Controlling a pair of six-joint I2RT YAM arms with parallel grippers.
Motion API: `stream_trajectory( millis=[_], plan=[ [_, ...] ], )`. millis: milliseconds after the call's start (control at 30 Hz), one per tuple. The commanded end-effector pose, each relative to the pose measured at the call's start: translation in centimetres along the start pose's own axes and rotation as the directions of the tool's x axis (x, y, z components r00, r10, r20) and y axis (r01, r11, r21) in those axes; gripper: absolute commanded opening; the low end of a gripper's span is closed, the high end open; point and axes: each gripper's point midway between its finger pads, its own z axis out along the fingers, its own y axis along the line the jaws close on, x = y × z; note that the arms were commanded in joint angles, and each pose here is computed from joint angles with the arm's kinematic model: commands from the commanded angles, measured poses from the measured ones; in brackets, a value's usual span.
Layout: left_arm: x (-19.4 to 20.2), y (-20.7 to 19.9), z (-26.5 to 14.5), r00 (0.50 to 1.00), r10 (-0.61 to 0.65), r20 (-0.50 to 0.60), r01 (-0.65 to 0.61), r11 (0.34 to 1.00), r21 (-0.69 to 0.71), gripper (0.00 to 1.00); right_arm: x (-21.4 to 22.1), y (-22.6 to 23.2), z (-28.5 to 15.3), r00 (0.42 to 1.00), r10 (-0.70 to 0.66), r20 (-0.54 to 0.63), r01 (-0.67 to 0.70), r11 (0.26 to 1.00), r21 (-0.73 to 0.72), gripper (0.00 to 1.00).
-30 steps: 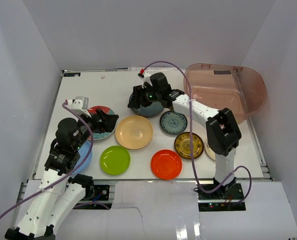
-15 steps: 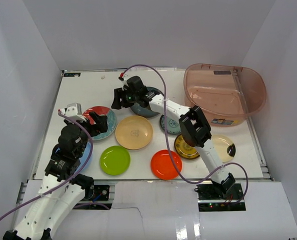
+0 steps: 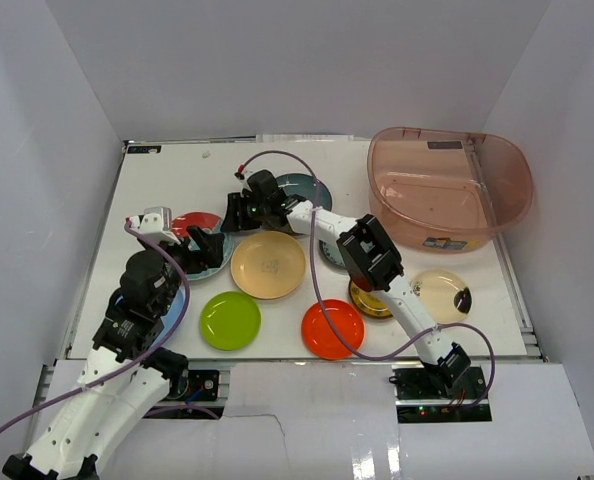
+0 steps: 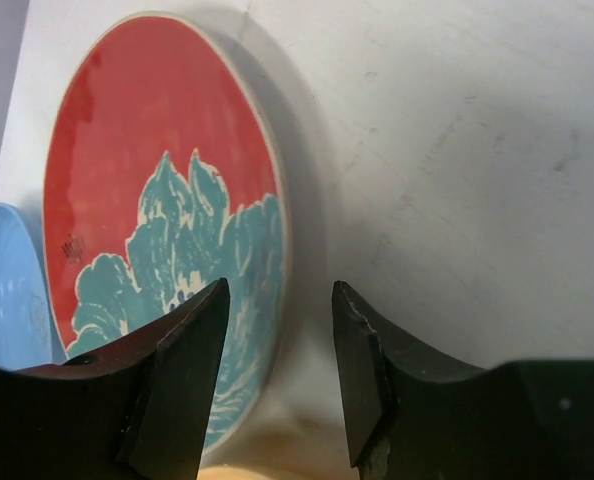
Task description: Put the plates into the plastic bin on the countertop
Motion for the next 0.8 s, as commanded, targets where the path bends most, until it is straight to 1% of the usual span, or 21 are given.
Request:
stream_trajectory(
  millis=[0,200,233,267,300,333,433,600,633,700,733,767],
  plan=[
    [-0.3,-0.6,0.1,1.000,0.008,0.014,-0.009,1.000,0.030,0.96,1.1,2.2,1.1,1.000,0.024,-0.014,-0.025,0.996,-0.089,0.52],
    [-0.2,-0.6,0.0,1.000,0.009,0.014,-0.010,0.999,0.035,0.96,3.0,2.9,2.1,0.994,0.104,-0.033,-0.108,0.981,-0.159,0.44],
    [-0.3,-0.7,0.0,1.000,0.009,0.017,-0.009,0.999,0.036,0.96,3.1,3.2,2.1,0.993,0.113,-0.035,-0.117,0.978,-0.175,0.41],
    [-0.3,-0.7,0.0,1.000,0.009,0.017,-0.009,0.999,0.036,0.96,3.1,3.3,2.2,0.990,0.137,-0.038,-0.142,0.972,-0.185,0.35],
    [-0.3,-0.7,0.0,1.000,0.009,0.016,-0.010,0.999,0.036,0.96,2.8,3.6,2.2,0.989,0.142,-0.031,-0.145,0.969,-0.201,0.31],
    [-0.2,-0.6,0.1,1.000,0.013,0.014,-0.013,0.999,0.032,0.96,2.7,3.9,2.2,0.989,0.146,-0.027,-0.149,0.967,-0.207,0.21],
    [-0.3,-0.5,0.1,1.000,0.011,0.016,-0.012,1.000,0.028,0.96,0.4,5.0,1.6,0.988,0.155,0.026,-0.145,0.962,-0.233,0.08],
    [-0.4,-0.2,0.2,1.000,0.016,0.022,-0.017,1.000,0.009,0.96,-5.6,8.7,-1.6,0.969,0.203,0.143,-0.143,0.927,-0.348,0.08],
    [-0.5,-0.2,0.2,1.000,0.015,0.022,-0.015,1.000,0.005,0.96,-7.8,10.0,-3.1,0.962,0.197,0.188,-0.114,0.918,-0.379,0.08],
    [-0.6,-0.5,0.2,1.000,0.008,0.022,-0.008,1.000,0.017,0.96,-10.1,11.2,-4.9,0.954,0.191,0.232,-0.086,0.913,-0.399,0.08],
    [-1.0,-0.8,0.0,1.000,0.001,0.026,-0.001,0.999,0.032,0.96,-12.4,12.4,-7.3,0.942,0.184,0.282,-0.053,0.908,-0.416,0.08],
    [-1.2,-1.2,-0.2,1.000,-0.008,0.030,0.006,0.999,0.051,0.96,-13.6,12.9,-8.7,0.933,0.181,0.310,-0.035,0.906,-0.422,0.08]
  ],
)
